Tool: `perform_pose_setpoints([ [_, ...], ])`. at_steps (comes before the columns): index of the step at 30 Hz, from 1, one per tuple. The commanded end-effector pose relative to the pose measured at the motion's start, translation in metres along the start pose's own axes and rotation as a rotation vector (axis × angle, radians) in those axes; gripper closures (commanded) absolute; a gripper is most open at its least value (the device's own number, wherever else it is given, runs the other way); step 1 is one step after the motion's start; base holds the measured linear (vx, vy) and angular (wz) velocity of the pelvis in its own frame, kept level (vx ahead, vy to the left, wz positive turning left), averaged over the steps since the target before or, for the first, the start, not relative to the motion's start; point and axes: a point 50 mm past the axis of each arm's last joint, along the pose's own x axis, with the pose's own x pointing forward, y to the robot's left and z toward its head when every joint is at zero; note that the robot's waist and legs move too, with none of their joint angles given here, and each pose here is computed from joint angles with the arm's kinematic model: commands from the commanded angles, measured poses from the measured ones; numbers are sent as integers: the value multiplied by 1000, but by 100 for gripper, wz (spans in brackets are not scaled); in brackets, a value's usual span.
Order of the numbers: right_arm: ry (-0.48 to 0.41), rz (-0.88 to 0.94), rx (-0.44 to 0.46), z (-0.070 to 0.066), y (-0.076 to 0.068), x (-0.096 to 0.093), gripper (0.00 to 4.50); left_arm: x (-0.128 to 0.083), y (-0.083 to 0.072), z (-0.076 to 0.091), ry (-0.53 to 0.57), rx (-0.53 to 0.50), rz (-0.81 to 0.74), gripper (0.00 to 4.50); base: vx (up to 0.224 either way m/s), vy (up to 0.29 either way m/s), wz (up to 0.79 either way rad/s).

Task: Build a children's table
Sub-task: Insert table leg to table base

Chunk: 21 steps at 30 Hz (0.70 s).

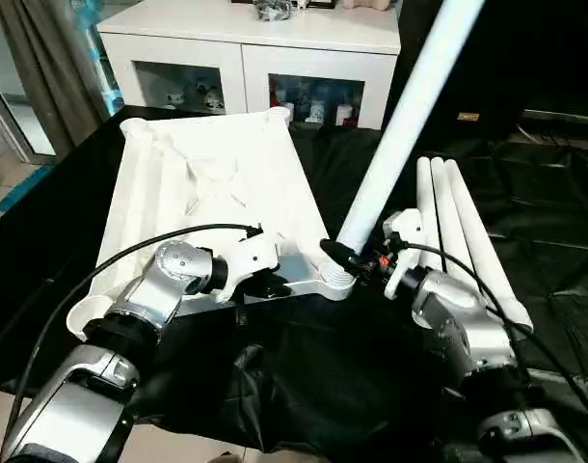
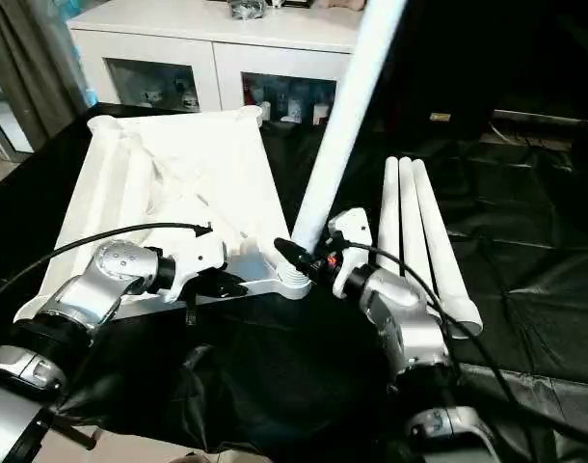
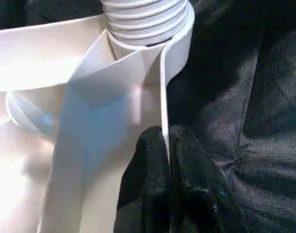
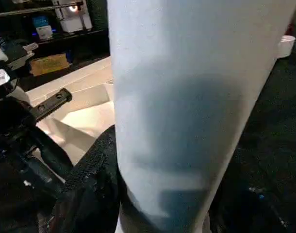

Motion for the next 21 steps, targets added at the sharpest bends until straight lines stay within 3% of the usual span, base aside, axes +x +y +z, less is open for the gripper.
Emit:
perform_pose_setpoints([
  [1, 231, 77, 42, -44, 13, -6, 260, -7, 5, -3, 31, 11, 50, 450, 0, 0, 0],
  [16, 275, 231, -26, -38, 19, -1, 260, -11, 11, -3, 53, 28, 66, 450, 0, 0, 0],
  [21, 299, 261, -32, -43, 20, -3, 260, -11, 13, -1, 46, 32, 76, 450, 0, 0, 0],
])
